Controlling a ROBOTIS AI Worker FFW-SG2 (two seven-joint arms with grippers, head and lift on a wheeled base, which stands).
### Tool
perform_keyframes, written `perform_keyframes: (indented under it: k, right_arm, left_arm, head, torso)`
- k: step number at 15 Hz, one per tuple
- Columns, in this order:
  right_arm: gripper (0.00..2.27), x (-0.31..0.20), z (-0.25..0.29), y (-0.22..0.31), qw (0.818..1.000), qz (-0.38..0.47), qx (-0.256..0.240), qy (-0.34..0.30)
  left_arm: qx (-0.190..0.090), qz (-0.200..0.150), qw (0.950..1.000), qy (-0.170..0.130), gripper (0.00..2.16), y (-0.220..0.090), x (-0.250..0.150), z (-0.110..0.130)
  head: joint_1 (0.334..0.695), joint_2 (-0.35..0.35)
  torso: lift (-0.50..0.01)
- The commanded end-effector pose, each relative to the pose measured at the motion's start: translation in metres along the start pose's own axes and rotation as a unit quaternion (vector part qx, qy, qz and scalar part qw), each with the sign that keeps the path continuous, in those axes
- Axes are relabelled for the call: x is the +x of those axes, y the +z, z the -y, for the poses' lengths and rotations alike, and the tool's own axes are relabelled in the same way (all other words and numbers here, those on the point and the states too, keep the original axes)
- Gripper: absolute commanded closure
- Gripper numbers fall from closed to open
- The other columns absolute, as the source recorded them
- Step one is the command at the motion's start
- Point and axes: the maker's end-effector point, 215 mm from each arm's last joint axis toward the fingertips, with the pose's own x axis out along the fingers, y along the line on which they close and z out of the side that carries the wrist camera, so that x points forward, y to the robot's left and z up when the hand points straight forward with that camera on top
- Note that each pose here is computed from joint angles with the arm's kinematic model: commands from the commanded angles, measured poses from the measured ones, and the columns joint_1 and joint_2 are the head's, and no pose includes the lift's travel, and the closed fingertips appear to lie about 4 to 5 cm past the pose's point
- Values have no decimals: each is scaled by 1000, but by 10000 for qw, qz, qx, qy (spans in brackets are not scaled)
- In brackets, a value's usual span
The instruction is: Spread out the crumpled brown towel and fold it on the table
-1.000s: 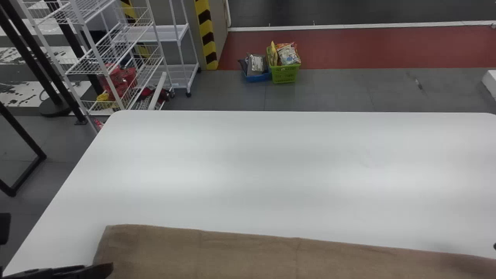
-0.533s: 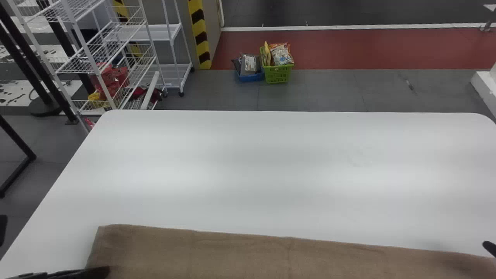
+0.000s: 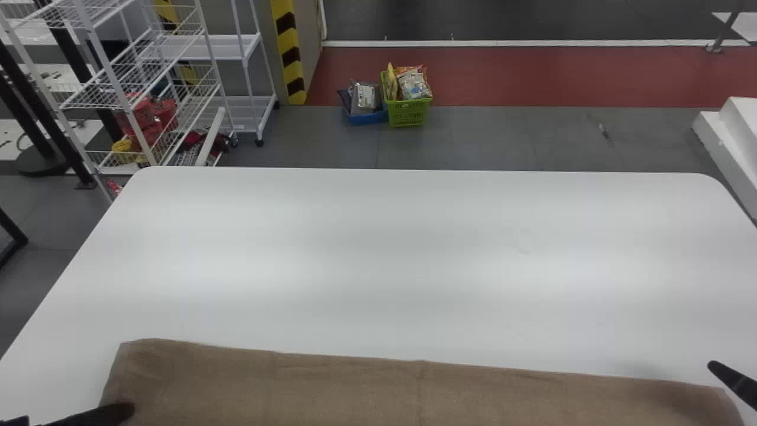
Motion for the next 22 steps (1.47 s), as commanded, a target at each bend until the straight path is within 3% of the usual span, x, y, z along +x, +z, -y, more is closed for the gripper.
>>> perform_keyframes:
  k: [1, 7, 9, 11, 12, 14, 16, 19, 22]
  right_arm:
    - [1129, -1, 0, 1, 10000, 35, 4, 14]
    - [1129, 0, -1, 1, 10000, 50, 0, 50]
    - [1129, 0, -1, 1, 10000, 54, -7, 57]
    - [1129, 1, 0, -1, 10000, 48, 10, 71]
    - [1129, 1, 1, -2, 10000, 44, 27, 67]
    - [1129, 2, 1, -4, 10000, 38, 36, 75]
    - [1129, 3, 1, -5, 10000, 29, 46, 77]
    - [1129, 1, 3, -5, 9999, 60, 68, 70]
    - [1129, -1, 7, -5, 9999, 126, 86, 53]
  left_arm:
    - [48, 121, 9998, 121, 1359, 9, -10, 2]
    - [45, 327, 9969, 719, 1359, 34, -27, -35]
    - [17, 366, 9954, 885, 1359, 41, -32, -47]
    - [115, 371, 9932, 1101, 1359, 48, -40, -58]
    - [166, 373, 9934, 1074, 1359, 50, -41, -55]
    - [385, 445, 9959, 686, 1359, 56, -45, -27]
    - [748, 493, 9949, 463, 1359, 61, -49, 5]
    - [1356, 411, 9892, 370, 1359, 57, -53, 44]
    - [1777, 280, 9834, 255, 1359, 44, -54, 75]
  head:
    - [695, 39]
    - [695, 80]
    - [695, 126]
    - [695, 153]
    - [695, 165]
    - [695, 172]
    - [695, 145]
    - [695, 86]
    - [695, 16]
  torso:
    - [-127]
    - [-127]
    - [-127]
    - [-127]
    - [-127]
    - [-127]
    - [-127]
    - [-127]
    - [-127]
